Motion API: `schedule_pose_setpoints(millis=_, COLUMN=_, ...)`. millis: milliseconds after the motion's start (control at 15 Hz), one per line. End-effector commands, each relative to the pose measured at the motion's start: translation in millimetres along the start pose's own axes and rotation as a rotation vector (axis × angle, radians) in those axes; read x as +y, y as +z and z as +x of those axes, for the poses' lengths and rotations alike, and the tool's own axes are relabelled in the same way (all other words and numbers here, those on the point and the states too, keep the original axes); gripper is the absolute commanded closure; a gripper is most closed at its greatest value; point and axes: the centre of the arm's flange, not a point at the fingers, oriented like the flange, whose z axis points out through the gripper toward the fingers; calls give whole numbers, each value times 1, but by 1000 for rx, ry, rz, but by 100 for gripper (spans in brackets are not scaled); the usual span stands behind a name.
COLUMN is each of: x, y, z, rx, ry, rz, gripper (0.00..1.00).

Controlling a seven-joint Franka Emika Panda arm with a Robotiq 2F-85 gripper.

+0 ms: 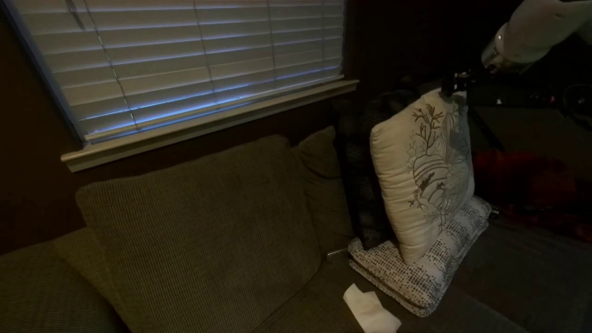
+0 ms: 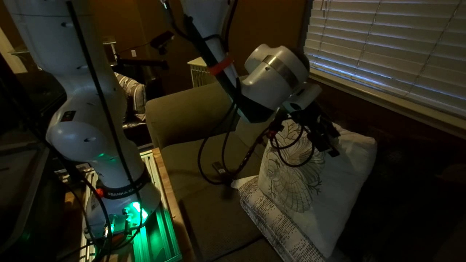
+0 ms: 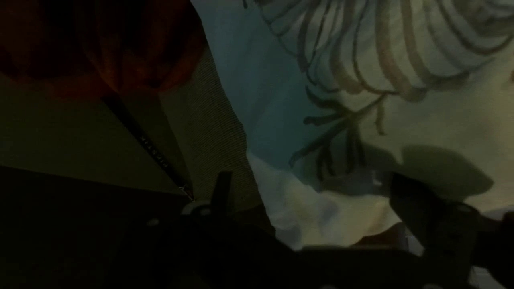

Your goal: Move the white pillow on the left to the right.

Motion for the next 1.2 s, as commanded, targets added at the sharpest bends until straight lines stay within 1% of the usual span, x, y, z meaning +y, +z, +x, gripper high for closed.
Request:
schedule_pose_setpoints(millis=0, x=3, y=-30, z=9, rx=27, ry=4, rz=-17, gripper=0)
schedule_pose_setpoints(millis=267, x=1, y=-41, z=16, rx=70, ry=2, rz=-9, gripper=0)
schedule_pose_setpoints(millis=600, x=-2, y=-46, z=17, rx=82, ry=1, rz=-4, gripper=0)
schedule_pose_setpoints(millis=733, x=-2, y=-51, z=20, rx=74, ry=-1, rz=11, gripper=0)
schedule_pose_setpoints(millis=867, x=1, y=-63, z=30, rx=34, ry=2, rz=17, gripper=0)
schedule_pose_setpoints(millis=1000, x=3, y=-80, z=40, rx=-23, ry=1, rz=41, gripper=0)
schedule_pose_setpoints(millis=1133, x=9, y=-97, z=52, rx=-92, ry=4, rz=81, gripper=0)
